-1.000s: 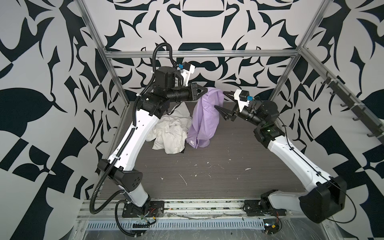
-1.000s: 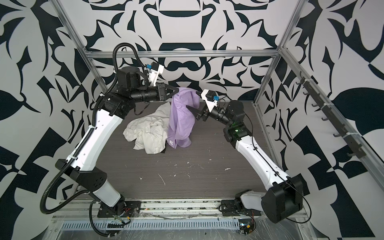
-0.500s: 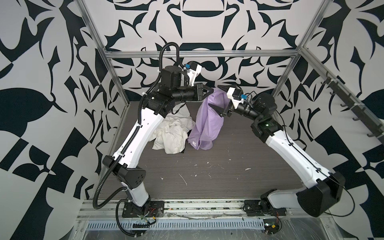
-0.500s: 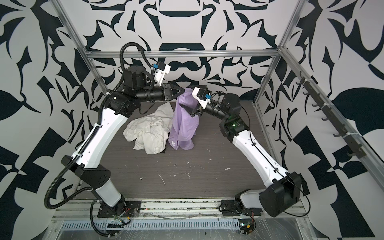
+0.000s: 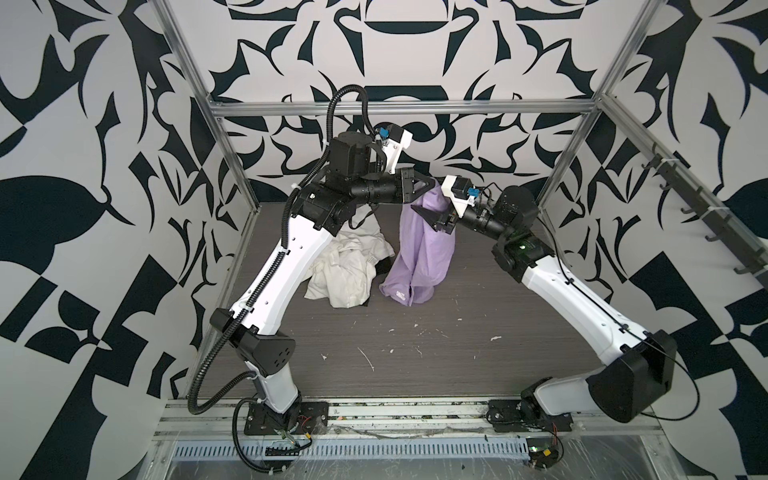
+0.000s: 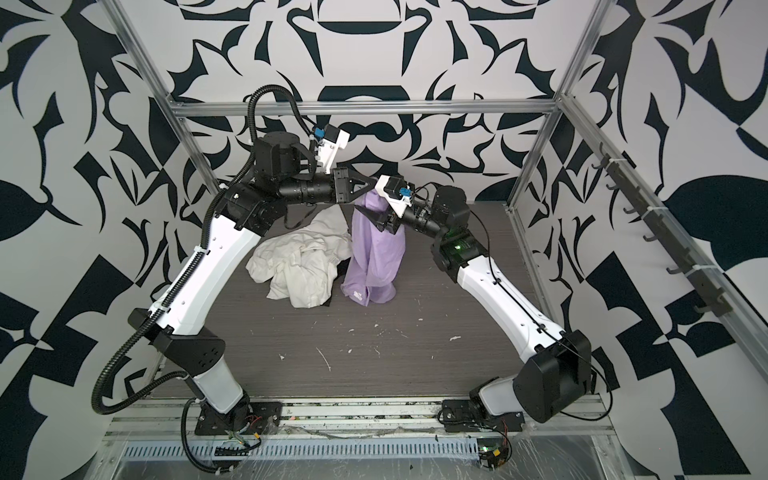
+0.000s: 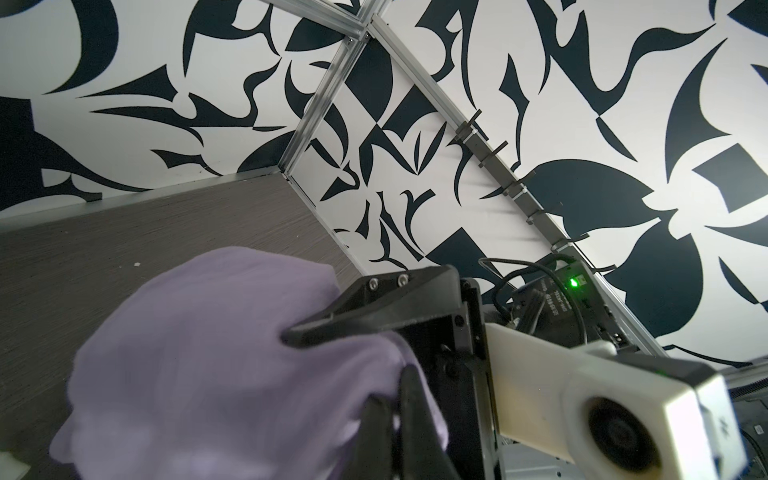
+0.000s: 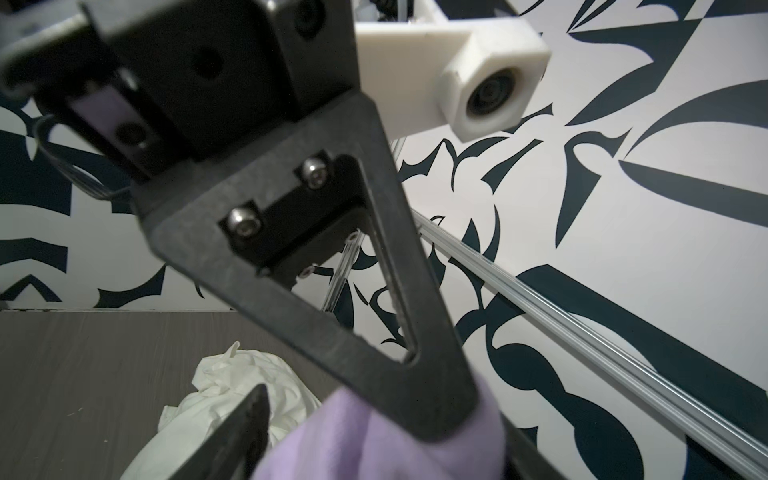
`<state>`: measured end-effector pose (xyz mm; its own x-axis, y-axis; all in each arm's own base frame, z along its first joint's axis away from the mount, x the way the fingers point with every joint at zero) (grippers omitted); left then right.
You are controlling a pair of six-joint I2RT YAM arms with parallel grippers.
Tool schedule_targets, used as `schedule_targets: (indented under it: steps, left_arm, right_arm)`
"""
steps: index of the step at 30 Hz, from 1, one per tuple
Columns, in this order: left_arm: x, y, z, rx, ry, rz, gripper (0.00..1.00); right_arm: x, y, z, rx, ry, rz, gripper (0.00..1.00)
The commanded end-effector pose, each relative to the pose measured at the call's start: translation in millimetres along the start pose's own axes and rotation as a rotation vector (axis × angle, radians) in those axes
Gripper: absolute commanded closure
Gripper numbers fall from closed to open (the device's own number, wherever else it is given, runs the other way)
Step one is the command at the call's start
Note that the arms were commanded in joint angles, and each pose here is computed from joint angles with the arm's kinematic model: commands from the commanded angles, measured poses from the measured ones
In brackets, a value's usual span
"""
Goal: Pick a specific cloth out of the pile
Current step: 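Open the left gripper releasing the cloth while the right gripper holds it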
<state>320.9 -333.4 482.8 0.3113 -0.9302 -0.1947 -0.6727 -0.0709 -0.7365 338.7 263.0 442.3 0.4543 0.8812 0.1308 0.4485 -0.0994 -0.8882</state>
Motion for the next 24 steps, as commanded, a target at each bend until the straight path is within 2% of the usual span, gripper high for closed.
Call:
schedule_targets:
  steps: [1, 4, 8, 10, 19, 24]
  left_arm:
    - [-7.0, -16.2, -24.8, 0.071, 0.067, -0.058, 1.0]
    - [-6.8, -16.9, -25.9, 0.075, 0.068, -0.062, 1.0]
    - [-7.5, -19.6, -28.1, 0.082, 0.074, -0.073, 1.0]
    - [-6.4, -19.3, -28.4, 0.081, 0.076, -0.071, 1.0]
    - [-9.9, -22.2, -31.5, 0.099, 0.081, -0.094, 0.83]
    - [-19.4, -26.1, -34.6, 0.136, 0.061, -0.132, 0.65]
  right_arm:
    - [0.5, -12.2, -8.9, -0.003, 0.045, -0.021, 0.42]
    - [0.2, -12.8, -10.4, -0.003, 0.053, -0.021, 0.53]
    - [-0.8, -15.7, -14.0, 0.005, 0.075, -0.021, 0.74]
    - [-1.6, -17.7, -15.3, 0.008, 0.085, -0.022, 0.81]
    - [-6.9, -23.8, -20.9, 0.019, 0.13, 0.007, 0.95]
    - [-11.4, -27.4, -26.3, 0.012, 0.164, 0.04, 0.99]
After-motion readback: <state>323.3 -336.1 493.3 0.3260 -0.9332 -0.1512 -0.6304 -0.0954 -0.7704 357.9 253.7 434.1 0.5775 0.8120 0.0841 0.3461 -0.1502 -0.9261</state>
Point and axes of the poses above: each gripper's point midway between its finger pads, its own x axis out along the fingers, its own z axis along the line the jaws close on, y = z × x, the point moved 2 cm from there along -x, back along the fingers, and after that the axes turned 3 degrees about -x, right-handed, at the moved point
